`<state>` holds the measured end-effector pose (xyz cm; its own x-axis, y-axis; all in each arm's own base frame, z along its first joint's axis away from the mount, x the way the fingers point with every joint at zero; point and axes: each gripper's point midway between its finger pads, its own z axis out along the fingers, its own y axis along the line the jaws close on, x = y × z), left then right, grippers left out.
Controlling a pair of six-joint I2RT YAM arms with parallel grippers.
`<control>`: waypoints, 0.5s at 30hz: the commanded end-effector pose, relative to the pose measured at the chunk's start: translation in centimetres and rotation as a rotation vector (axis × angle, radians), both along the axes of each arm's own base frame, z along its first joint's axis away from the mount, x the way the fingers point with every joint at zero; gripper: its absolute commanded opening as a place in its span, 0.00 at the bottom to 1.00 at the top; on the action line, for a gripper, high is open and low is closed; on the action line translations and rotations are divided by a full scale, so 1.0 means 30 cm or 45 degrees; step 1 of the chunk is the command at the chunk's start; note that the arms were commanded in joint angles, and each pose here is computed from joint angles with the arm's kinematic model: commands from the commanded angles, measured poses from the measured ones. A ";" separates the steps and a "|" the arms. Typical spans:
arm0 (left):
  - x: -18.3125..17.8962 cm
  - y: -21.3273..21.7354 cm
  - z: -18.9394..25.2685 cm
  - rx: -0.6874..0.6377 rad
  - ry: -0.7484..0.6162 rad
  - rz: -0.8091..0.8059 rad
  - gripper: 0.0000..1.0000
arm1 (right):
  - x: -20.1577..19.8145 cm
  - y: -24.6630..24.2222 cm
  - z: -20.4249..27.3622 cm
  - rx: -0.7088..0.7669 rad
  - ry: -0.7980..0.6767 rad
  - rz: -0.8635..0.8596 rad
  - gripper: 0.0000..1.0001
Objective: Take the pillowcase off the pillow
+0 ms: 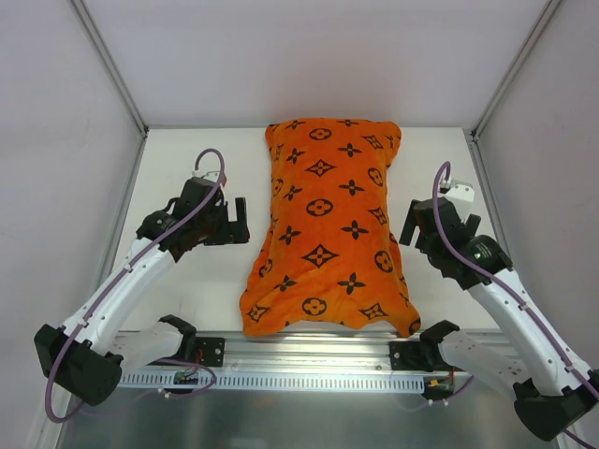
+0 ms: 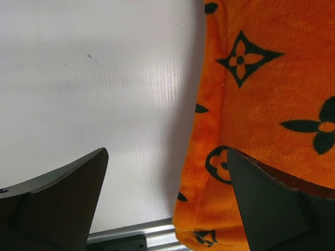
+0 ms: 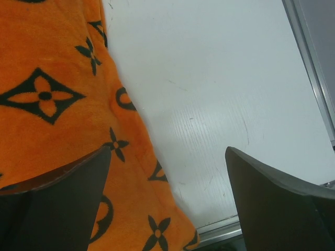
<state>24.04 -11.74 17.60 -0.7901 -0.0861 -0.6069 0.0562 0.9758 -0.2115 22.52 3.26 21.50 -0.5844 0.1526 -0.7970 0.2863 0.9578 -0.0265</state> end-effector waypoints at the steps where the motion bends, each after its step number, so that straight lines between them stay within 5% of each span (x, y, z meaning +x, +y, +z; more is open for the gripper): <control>1: 0.005 -0.009 0.015 -0.005 -0.005 -0.037 0.99 | -0.002 -0.010 0.010 0.002 -0.028 -0.020 0.96; 15: -0.021 -0.076 0.015 -0.112 0.041 -0.139 0.99 | -0.001 0.063 0.001 0.086 -0.013 0.135 0.96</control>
